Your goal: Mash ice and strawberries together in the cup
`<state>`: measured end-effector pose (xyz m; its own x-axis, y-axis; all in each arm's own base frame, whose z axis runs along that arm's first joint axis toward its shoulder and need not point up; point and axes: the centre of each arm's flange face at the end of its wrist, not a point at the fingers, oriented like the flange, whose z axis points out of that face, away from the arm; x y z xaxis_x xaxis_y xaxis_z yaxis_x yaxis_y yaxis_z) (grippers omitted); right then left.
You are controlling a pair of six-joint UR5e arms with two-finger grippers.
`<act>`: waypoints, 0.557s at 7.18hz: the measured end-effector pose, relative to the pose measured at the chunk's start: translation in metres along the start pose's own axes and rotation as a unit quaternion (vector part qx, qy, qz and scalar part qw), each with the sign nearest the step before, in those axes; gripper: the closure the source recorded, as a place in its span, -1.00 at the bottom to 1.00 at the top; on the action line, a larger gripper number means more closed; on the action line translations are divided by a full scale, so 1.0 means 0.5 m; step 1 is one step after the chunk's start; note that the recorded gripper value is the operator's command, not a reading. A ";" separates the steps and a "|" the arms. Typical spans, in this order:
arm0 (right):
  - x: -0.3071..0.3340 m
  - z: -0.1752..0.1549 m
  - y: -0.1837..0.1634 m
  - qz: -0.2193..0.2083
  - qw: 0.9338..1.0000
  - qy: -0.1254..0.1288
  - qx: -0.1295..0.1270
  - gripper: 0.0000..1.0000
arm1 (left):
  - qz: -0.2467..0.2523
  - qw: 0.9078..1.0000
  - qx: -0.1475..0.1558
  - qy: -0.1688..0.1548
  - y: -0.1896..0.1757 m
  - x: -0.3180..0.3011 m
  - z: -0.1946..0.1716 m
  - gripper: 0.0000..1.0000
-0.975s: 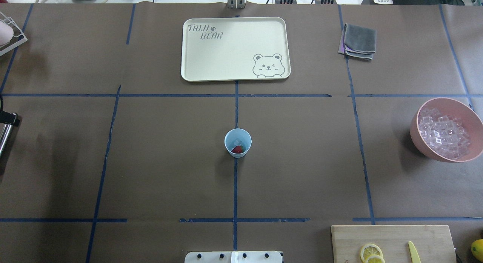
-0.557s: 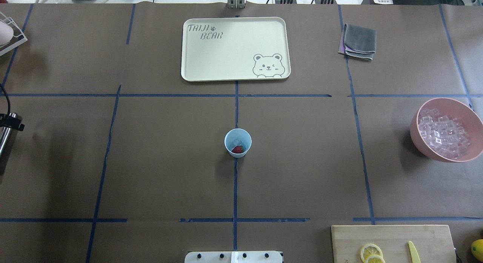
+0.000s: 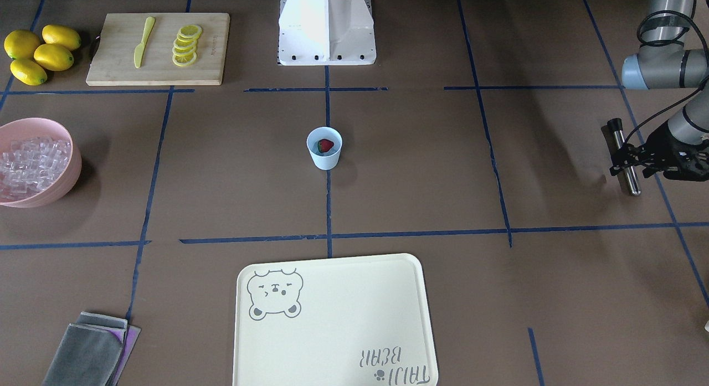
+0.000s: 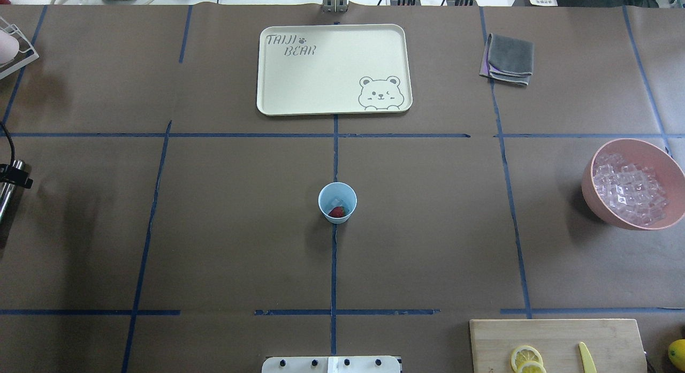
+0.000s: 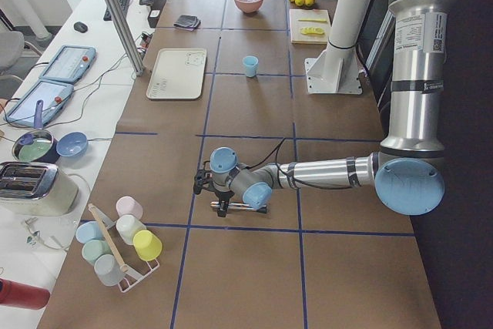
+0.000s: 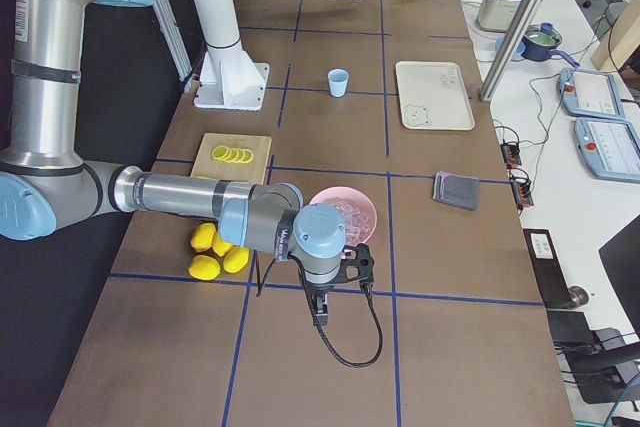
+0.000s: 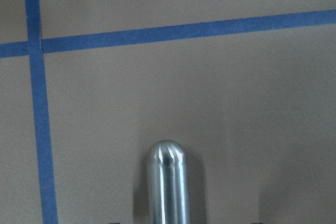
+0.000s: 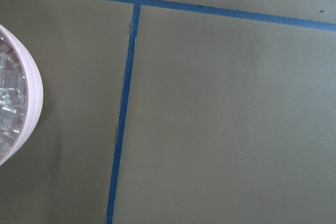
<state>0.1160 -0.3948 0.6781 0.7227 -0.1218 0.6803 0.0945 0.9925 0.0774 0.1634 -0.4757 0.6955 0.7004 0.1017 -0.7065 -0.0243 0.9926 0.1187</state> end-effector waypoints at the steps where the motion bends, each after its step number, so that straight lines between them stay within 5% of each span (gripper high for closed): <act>1: -0.001 -0.001 0.000 0.000 1.000 0.000 0.000 -0.99 | 0.000 1.000 -0.001 0.000 0.001 -0.001 0.001 0.62; 2: -0.002 -0.002 -0.001 -0.001 1.000 0.000 0.001 -0.99 | 0.000 1.000 -0.001 0.000 0.001 -0.001 0.001 1.00; 4: -0.005 -0.006 -0.003 -0.003 1.000 0.001 0.003 -0.99 | 0.003 1.000 -0.001 0.001 -0.002 0.002 -0.001 1.00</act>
<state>0.1161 -0.3959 0.6738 0.7236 -0.1270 0.6784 0.0939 0.9919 0.0856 0.1640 -0.4763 0.6943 0.6984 0.1075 -0.7076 -0.0290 0.9921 0.1220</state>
